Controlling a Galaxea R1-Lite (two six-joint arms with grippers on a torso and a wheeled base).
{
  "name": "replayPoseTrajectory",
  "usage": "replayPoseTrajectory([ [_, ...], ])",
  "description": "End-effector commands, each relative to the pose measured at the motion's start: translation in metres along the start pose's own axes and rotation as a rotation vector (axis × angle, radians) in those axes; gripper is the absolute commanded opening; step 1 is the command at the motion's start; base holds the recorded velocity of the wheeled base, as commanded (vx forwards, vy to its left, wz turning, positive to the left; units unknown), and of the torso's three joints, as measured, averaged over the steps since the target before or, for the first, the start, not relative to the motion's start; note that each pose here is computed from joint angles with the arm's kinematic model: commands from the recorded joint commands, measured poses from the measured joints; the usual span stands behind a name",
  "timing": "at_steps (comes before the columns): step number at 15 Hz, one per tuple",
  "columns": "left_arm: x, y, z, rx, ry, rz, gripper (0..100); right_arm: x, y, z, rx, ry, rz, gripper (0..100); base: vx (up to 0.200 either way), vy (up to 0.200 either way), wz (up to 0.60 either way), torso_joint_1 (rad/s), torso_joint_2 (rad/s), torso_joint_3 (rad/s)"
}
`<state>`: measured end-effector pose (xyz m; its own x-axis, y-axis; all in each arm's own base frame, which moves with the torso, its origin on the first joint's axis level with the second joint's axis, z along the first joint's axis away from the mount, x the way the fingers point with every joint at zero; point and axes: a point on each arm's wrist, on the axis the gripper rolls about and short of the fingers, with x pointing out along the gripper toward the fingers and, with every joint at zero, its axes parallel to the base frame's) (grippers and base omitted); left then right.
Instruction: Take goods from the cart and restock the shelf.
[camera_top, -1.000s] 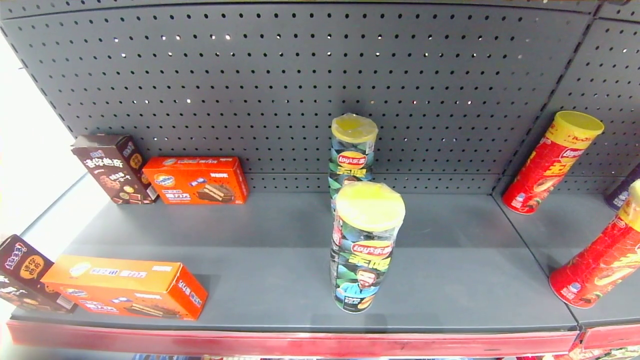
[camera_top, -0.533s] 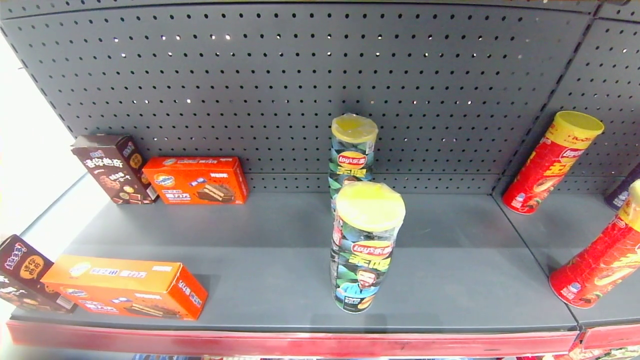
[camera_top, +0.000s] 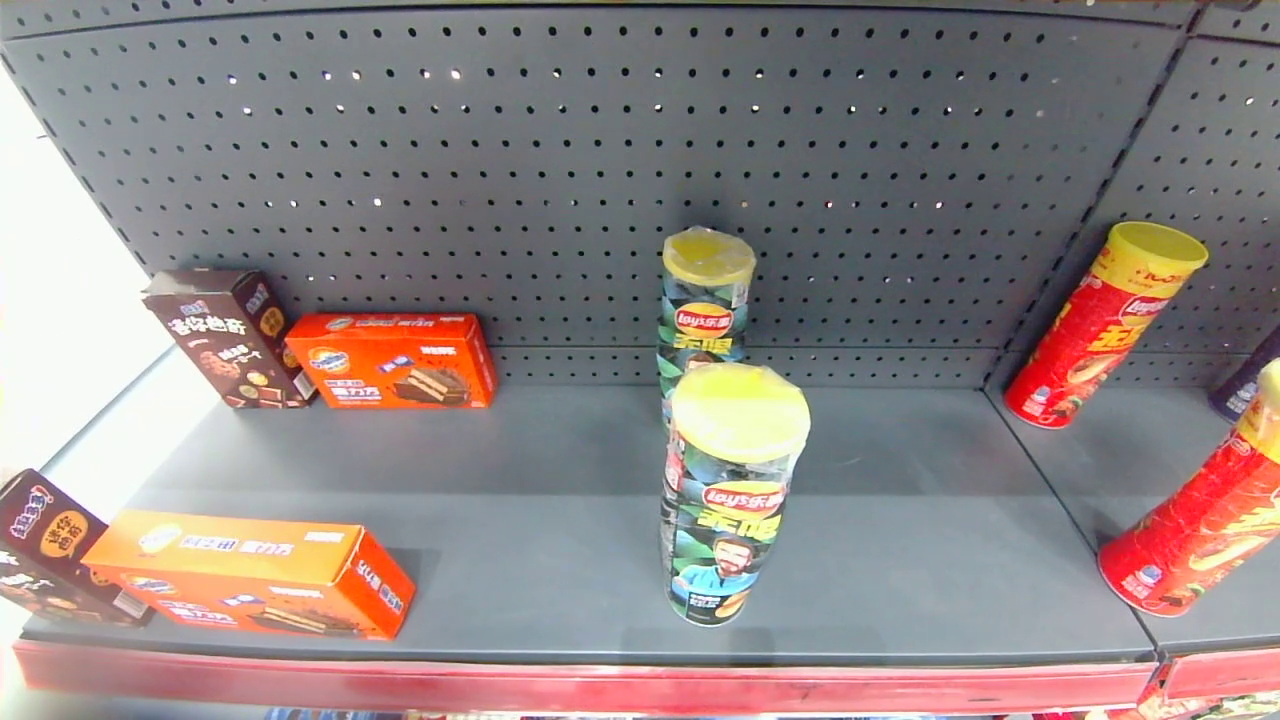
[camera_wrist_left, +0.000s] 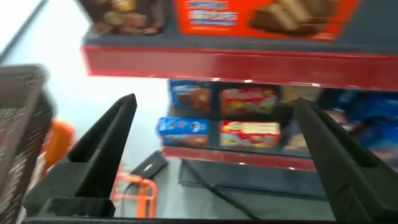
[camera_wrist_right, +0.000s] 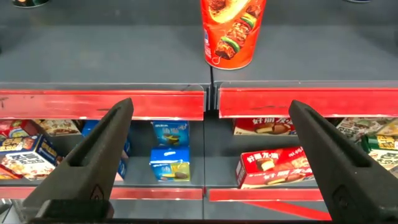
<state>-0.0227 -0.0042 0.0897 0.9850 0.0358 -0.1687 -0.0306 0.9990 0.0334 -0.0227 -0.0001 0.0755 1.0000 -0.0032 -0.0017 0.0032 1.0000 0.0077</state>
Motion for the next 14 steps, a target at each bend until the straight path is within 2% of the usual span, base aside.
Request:
replayPoseTrajectory([
  [1,0.002,-0.002,-0.002,0.034,-0.025,-0.11,100,0.0,0.0,0.0,0.0,-0.002,0.0,100,0.0,0.0,0.0,0.0,0.0,0.0],
  [2,0.001,0.0,-0.002,0.051,-0.062,-0.223,100,0.0,0.0,0.0,0.0,-0.002,0.0,100,0.0,0.0,0.0,0.0,0.0,0.0],
  [3,-0.001,0.001,-0.004,0.061,-0.094,-0.215,100,0.0,0.0,0.0,0.0,-0.002,0.0,100,0.0,0.0,0.0,0.0,0.0,0.0],
  [4,-0.001,0.003,-0.004,0.053,-0.092,-0.121,100,0.0,0.0,0.0,0.0,0.0,0.0,100,0.0,0.0,0.0,0.0,0.0,0.0],
  [5,-0.002,0.006,-0.005,0.044,-0.106,0.023,100,0.0,0.0,0.0,0.0,0.0,0.0,100,0.0,0.0,0.0,0.0,0.0,0.0],
  [6,-0.004,0.007,-0.007,0.042,-0.137,0.091,100,0.0,0.0,0.0,0.0,-0.002,0.0,100,0.0,0.0,0.0,0.0,0.0,0.0],
  [7,-0.003,0.007,-0.008,0.038,-0.146,0.122,100,0.0,0.0,0.0,0.0,-0.002,0.0,100,0.0,0.0,0.0,0.0,0.0,0.0],
  [8,0.0,0.008,-0.008,0.034,-0.193,0.151,100,0.0,0.0,0.0,0.0,-0.002,0.0,100,0.0,0.0,0.0,0.0,0.0,0.0],
  [9,0.001,0.007,-0.008,0.059,-0.225,0.106,100,0.0,0.0,0.0,0.0,-0.002,0.0,100,0.0,0.0,0.0,0.0,0.0,0.0],
  [10,0.002,0.003,-0.01,0.108,-0.214,-0.067,100,0.0,0.0,0.0,0.0,-0.002,0.0,100,0.0,0.0,0.0,0.0,0.0,0.0],
  [11,0.002,0.0,-0.016,0.134,-0.171,-0.194,100,0.0,0.0,0.0,0.0,-0.002,0.0,100,0.0,0.0,0.0,0.0,0.0,0.0],
  [12,0.002,0.0,-0.014,0.137,-0.186,-0.165,100,0.0,0.0,0.0,0.0,-0.002,0.0,100,0.0,0.0,0.0,0.0,0.0,0.0],
  [14,0.002,0.001,-0.014,0.115,-0.181,-0.13,100,0.0,0.0,0.0,0.0,-0.002,0.0,100,0.0,0.0,0.0,0.0,0.0,0.0],
])
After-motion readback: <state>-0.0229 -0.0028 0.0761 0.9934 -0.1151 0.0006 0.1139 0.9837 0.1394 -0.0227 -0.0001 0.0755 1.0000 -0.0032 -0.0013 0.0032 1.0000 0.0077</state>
